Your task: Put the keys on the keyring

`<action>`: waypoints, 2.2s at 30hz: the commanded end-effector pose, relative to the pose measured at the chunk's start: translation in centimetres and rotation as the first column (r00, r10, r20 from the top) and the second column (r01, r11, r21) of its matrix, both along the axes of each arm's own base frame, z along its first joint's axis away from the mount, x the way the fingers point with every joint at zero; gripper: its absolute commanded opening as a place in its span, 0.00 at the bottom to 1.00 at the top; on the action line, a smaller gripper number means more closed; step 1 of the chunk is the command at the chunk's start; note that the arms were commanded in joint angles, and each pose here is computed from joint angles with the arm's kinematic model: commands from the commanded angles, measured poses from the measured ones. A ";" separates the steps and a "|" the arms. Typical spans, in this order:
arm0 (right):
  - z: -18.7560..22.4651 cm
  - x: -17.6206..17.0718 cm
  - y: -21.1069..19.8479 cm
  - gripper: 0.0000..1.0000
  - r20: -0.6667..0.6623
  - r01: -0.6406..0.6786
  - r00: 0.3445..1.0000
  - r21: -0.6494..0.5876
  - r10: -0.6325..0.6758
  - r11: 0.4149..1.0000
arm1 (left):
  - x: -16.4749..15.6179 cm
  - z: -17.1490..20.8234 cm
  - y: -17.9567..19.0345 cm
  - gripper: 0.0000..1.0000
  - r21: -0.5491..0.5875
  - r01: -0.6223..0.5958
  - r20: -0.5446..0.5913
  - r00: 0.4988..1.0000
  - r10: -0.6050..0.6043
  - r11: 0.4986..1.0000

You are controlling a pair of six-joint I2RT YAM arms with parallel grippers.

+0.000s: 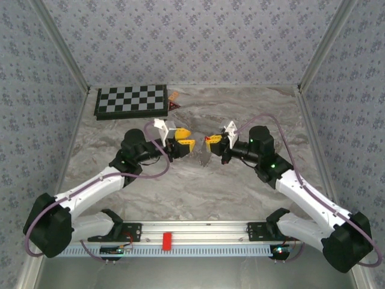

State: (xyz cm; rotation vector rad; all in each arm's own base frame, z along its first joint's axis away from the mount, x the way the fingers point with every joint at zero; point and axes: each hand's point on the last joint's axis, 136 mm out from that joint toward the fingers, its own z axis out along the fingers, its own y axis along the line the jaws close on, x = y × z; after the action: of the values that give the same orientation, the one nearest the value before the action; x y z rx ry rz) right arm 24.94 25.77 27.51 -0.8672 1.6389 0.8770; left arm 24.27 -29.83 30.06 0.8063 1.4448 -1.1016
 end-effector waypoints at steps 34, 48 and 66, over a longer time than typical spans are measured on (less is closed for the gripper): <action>-3.4 20.5 2.7 0.00 -0.067 0.252 0.966 0.073 -0.248 0.965 | -0.6 -0.4 7.2 1.00 -0.034 -0.300 0.016 0.954 0.301 0.953; -7.5 15.5 -0.2 0.00 -0.126 0.298 0.947 0.013 -0.294 0.954 | -0.4 -0.7 7.4 1.00 -0.034 -0.308 0.020 0.951 0.309 0.951; -17.3 8.5 -2.3 0.00 -0.353 0.294 0.872 -0.173 -0.338 0.940 | 0.1 -0.8 7.3 1.00 -0.036 -0.320 0.003 0.947 0.321 0.947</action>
State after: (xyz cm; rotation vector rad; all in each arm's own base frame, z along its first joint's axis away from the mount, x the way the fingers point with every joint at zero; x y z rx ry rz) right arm 34.39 23.98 11.10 -0.5241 2.0658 0.7594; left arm 24.12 -22.72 28.13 0.5409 1.5217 -0.8790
